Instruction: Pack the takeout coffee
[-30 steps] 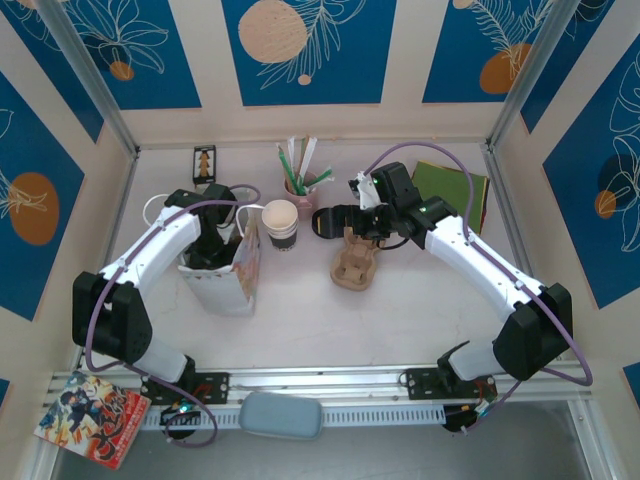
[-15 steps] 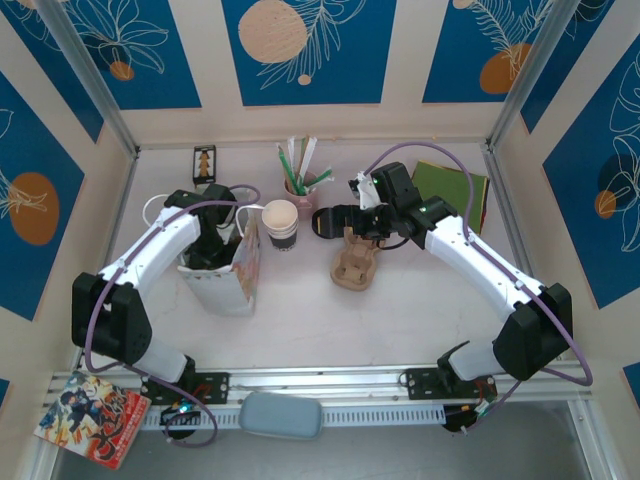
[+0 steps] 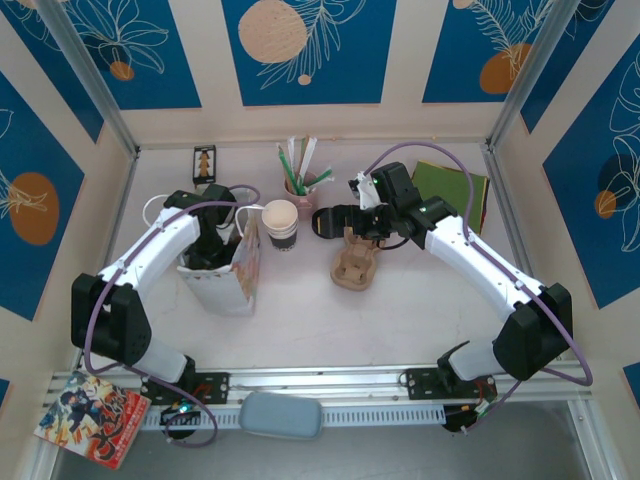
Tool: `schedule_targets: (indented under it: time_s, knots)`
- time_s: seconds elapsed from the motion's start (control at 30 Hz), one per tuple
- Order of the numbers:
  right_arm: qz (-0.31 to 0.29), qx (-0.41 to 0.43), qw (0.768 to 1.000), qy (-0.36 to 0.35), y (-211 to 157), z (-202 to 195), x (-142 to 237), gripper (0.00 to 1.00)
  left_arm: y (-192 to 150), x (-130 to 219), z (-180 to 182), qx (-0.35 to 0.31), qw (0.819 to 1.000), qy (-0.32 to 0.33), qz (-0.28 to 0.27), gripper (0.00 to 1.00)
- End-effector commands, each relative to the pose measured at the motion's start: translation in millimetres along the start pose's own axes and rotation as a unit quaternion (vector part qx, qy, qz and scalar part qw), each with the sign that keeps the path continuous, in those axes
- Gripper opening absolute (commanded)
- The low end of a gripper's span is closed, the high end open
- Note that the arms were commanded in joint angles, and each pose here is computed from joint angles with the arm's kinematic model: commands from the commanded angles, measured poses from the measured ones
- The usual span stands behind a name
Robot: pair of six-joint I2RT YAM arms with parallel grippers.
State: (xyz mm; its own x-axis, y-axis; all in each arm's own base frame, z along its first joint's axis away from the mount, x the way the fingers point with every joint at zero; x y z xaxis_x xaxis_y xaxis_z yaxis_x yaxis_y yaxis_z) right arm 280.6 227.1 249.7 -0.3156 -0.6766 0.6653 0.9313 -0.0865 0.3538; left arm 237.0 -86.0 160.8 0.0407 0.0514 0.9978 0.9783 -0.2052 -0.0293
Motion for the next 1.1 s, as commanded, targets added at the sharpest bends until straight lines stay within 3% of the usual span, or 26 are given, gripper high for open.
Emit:
schedule_targets:
  time_s: [0.0,1.07]
  knots:
    - [0.003,-0.002,1.0,0.009,-2.1,4.6,2.4,0.99,-1.1,-26.4,19.5,0.022,0.998,0.045,0.027,0.79]
    - [0.004,-0.002,1.0,0.009,-4.0,5.0,2.1,0.99,-4.2,-23.3,19.4,0.024,0.998,0.045,0.025,0.82]
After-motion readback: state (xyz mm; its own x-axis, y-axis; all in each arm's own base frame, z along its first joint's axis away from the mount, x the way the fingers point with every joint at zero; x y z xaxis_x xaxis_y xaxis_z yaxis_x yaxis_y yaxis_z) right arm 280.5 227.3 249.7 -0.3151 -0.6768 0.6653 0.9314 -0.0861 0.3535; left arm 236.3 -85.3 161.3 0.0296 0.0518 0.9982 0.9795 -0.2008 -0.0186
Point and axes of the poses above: each hand's point on the last joint's axis, 136 mm out from that joint toward the fingers, its own x axis back along the fingers, its own z axis along the line the jaws close on, y = z × x, the point moved 4 cm from there along x, back along the fingers, and after that the axes turned 9 degrees about -x, right-handed, at the moved point
